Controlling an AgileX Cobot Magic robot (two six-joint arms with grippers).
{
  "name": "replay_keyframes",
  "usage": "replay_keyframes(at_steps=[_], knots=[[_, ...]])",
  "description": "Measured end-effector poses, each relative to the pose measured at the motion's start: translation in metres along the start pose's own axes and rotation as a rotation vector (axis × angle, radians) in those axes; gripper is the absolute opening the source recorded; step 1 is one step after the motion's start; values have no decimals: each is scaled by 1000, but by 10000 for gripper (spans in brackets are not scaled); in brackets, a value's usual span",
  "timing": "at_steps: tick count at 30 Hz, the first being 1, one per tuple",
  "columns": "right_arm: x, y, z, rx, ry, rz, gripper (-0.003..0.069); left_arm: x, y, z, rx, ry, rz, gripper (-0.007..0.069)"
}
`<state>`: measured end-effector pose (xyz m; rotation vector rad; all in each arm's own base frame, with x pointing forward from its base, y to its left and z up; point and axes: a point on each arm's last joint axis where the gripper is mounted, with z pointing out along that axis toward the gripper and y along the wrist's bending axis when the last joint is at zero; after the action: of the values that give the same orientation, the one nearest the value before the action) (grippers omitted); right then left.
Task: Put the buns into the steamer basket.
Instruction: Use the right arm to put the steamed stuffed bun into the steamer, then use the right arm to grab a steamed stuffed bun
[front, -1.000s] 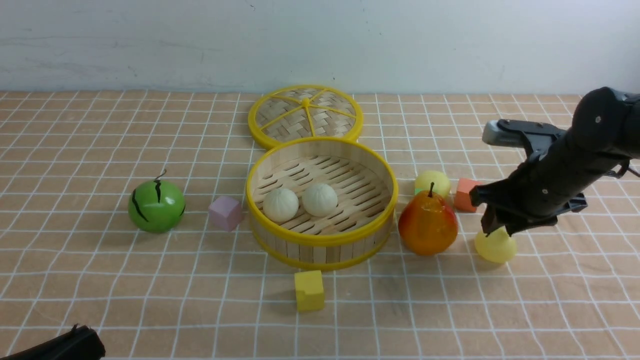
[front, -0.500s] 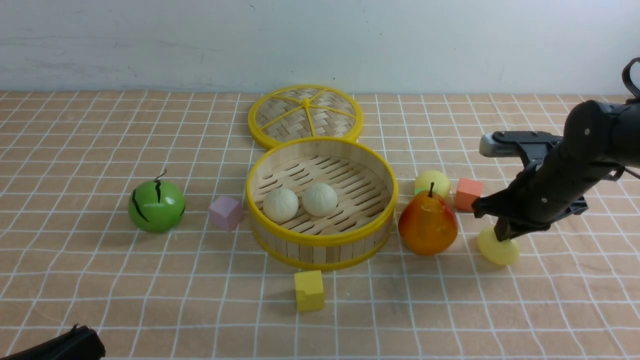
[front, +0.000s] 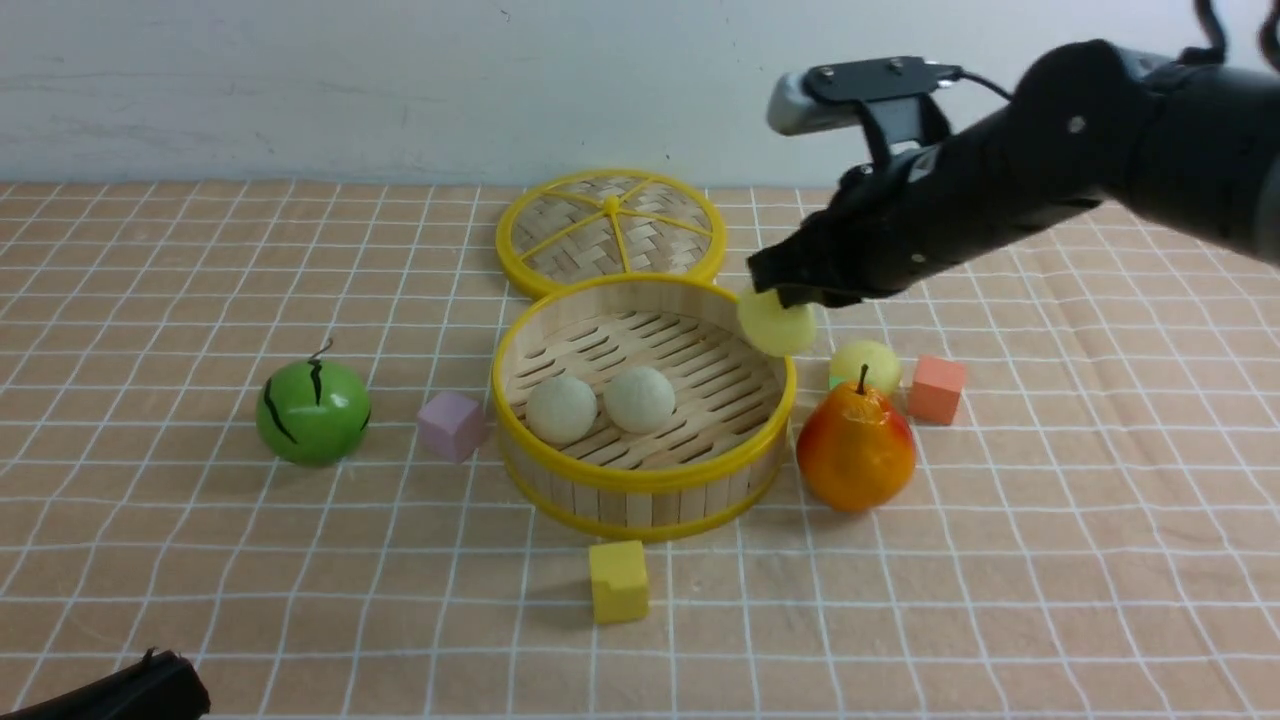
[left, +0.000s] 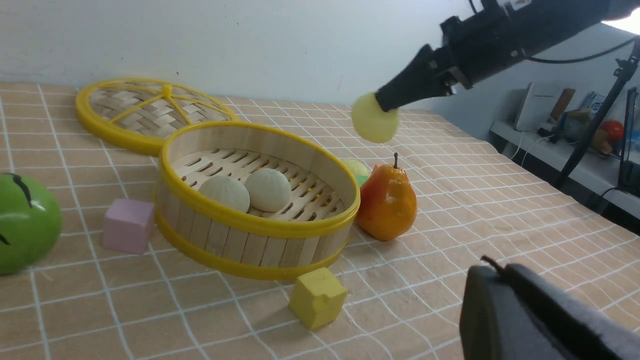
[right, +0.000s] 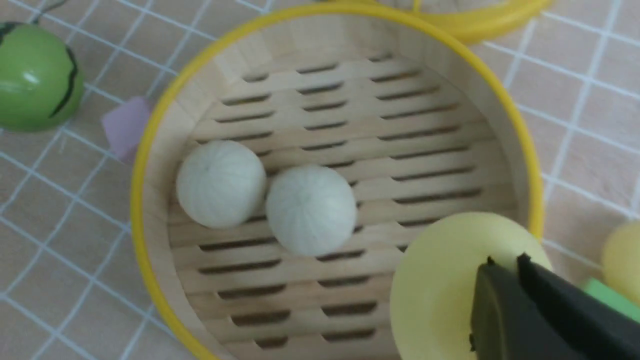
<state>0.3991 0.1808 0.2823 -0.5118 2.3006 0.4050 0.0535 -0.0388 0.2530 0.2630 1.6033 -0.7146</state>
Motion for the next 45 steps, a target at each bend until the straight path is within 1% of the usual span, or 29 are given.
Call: replay_keyframes(at_steps=[1,2,5,7,9,10,11,12,14,15,16,17,19,20,22,23,25,26,28,30,31,32,34,36,42,45], knots=[[-1,1,2,0,-3,-3,10,0,0,0,0,0,0,8],[1,0,20,2,14,-12,14,0,0,0,0,0,0,8],[9,-5,46,12,53,-19,32,0,0,0,0,0,0,9],[18,-9,65,18,77,-16,59,0,0,0,0,1,0,11],[22,-11,73,21,86,-13,88,0,0,0,0,2,0,11],[24,-11,78,21,90,-13,115,0,0,0,0,2,0,12],[25,-11,81,22,92,-13,164,0,0,0,0,3,0,13],[25,-10,81,21,91,-14,172,0,0,0,0,3,0,13],[23,-8,80,19,81,-17,295,0,0,0,-1,5,0,15],[23,-8,80,19,80,-17,304,1,0,0,-1,7,0,15],[22,-8,78,18,78,-18,342,1,0,0,-1,8,0,17],[18,-7,70,17,75,-25,416,1,0,0,-1,9,0,18],[9,-7,53,25,58,-44,470,1,0,0,-1,9,0,18],[6,-8,47,29,53,-47,477,1,0,0,-1,9,0,18],[-3,-15,27,54,35,-41,482,1,0,0,-1,10,0,20],[-8,-25,14,87,32,-29,465,1,0,0,-1,10,0,21],[-8,-43,5,141,53,6,428,1,0,0,-2,10,0,22],[-8,-45,5,146,57,11,424,1,0,0,-2,10,0,22],[4,-73,10,218,128,91,358,1,0,0,-2,11,0,28],[11,-83,17,240,153,128,333,1,0,0,-2,11,0,29],[19,-90,30,250,177,148,311,1,0,0,-2,11,0,29],[19,-91,31,251,176,152,309,1,0,0,-2,11,0,29],[26,-96,51,252,181,161,300,1,0,0,-2,12,0,33],[25,-99,60,253,158,158,298,1,0,0,-2,12,0,36],[16,-102,74,245,110,170,298,1,0,0,-2,12,0,39],[18,-104,81,245,116,171,298,1,0,0,-2,12,0,41]])
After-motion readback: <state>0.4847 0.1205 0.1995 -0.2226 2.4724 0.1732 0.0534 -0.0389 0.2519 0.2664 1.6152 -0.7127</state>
